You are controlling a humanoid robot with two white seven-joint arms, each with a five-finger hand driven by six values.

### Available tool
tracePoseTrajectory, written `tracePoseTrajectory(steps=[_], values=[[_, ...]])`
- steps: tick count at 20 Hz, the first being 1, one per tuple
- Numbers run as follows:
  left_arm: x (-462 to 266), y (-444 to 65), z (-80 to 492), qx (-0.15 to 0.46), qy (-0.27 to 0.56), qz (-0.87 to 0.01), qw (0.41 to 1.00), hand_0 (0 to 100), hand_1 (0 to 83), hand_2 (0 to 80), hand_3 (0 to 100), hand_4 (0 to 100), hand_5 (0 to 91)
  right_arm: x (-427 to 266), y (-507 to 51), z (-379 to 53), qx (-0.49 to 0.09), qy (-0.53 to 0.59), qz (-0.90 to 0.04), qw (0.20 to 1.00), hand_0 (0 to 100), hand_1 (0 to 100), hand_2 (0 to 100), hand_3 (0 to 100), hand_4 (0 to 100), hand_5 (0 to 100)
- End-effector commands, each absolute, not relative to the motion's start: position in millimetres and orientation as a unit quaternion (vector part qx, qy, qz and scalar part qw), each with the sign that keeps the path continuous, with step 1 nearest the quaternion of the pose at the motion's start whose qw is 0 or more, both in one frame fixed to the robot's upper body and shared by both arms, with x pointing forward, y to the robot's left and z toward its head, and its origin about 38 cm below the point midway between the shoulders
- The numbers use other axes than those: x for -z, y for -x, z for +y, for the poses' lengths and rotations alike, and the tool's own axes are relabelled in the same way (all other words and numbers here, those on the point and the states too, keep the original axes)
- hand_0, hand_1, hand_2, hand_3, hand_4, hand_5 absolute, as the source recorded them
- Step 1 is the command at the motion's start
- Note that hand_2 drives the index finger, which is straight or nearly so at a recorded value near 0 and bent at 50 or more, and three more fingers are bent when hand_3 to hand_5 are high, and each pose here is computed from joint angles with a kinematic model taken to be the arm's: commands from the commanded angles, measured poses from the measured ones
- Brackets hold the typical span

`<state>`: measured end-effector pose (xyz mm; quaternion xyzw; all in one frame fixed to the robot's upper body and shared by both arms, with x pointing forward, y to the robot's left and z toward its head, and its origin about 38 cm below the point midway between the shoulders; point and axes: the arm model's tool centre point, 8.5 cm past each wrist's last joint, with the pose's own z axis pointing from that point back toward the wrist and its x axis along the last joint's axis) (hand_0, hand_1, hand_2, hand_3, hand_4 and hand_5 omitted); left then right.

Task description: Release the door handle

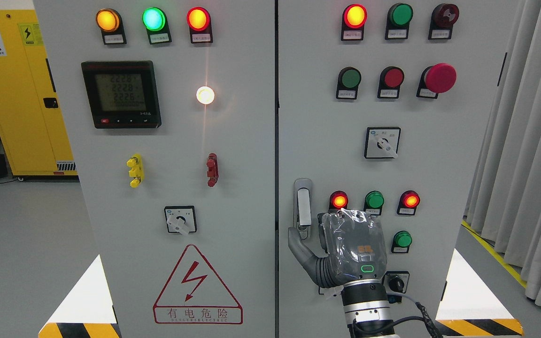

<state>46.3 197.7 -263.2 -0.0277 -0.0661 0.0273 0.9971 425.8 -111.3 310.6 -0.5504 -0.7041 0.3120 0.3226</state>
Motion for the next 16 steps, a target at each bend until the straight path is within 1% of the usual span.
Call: tracePoseTrajectory(steps=[1, 16], values=[[263.2, -46.3, 197.7, -0.027, 0.028, -0.066, 0.997, 12, 55.6, 0.0, 0, 0, 0.0, -311.6, -431.4, -114.6, -0.31, 0.553, -0.7, 0.328, 34, 28, 100, 100, 100, 100], [263.2, -46.3, 197.7, -0.027, 0.028, -0.066, 0.997, 12, 55.6, 0.0, 0, 0, 0.0, -317.7, -432.7, -112.1, -0.311, 0.549, -0.702, 0.329, 38, 25, 100, 100, 100, 100]])
